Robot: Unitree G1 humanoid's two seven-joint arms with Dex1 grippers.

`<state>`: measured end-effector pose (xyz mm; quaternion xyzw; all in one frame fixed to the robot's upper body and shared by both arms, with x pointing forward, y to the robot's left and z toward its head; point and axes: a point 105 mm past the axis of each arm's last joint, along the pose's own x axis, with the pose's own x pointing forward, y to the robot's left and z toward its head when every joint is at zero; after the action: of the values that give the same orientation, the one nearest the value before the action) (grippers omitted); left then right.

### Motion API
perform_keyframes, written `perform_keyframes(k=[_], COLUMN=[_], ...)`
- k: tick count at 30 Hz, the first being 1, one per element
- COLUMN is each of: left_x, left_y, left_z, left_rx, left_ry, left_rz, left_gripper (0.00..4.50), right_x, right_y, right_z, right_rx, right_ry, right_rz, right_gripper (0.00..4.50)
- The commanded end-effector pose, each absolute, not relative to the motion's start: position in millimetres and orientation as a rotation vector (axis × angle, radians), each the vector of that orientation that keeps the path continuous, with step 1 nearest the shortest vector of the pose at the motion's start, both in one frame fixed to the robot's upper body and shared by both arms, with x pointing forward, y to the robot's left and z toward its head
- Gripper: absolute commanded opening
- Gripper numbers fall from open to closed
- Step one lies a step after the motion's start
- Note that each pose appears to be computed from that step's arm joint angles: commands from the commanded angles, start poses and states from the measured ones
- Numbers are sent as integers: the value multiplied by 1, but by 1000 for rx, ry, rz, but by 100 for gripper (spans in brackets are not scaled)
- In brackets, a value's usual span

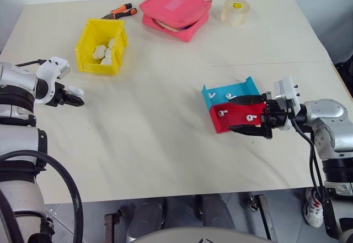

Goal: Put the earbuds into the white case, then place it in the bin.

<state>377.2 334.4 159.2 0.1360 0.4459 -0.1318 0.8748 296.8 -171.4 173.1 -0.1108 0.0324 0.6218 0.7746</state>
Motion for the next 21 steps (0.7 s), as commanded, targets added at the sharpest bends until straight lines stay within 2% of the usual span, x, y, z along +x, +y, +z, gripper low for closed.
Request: perform_keyframes(k=[1, 7, 12, 15, 17, 21], left_x=[400, 394, 379, 365, 360, 340], left_y=[304, 227, 146, 113, 94, 60], left_z=[196, 213, 232, 239, 239, 220], left_rx=[353, 435, 363, 301, 227, 179], left_ry=[650, 362, -36, -250, -374, -502], left_rz=[-420, -741, -975, -1079, -1106, -1243], left_gripper=[280, 280, 280, 280, 280, 280], right_x=[296, 289, 279, 277, 277, 286], right_y=[-180, -187, -191, -193, -195, -207], right_z=[192, 196, 200, 201, 200, 195], right_rx=[-280, -301, -305, -307, -317, -396], right_ry=[10, 9, 0, -9, -9, 28], right_rz=[1304, 1267, 1216, 1170, 1119, 948], right_gripper=[450, 450, 450, 450, 450, 450])
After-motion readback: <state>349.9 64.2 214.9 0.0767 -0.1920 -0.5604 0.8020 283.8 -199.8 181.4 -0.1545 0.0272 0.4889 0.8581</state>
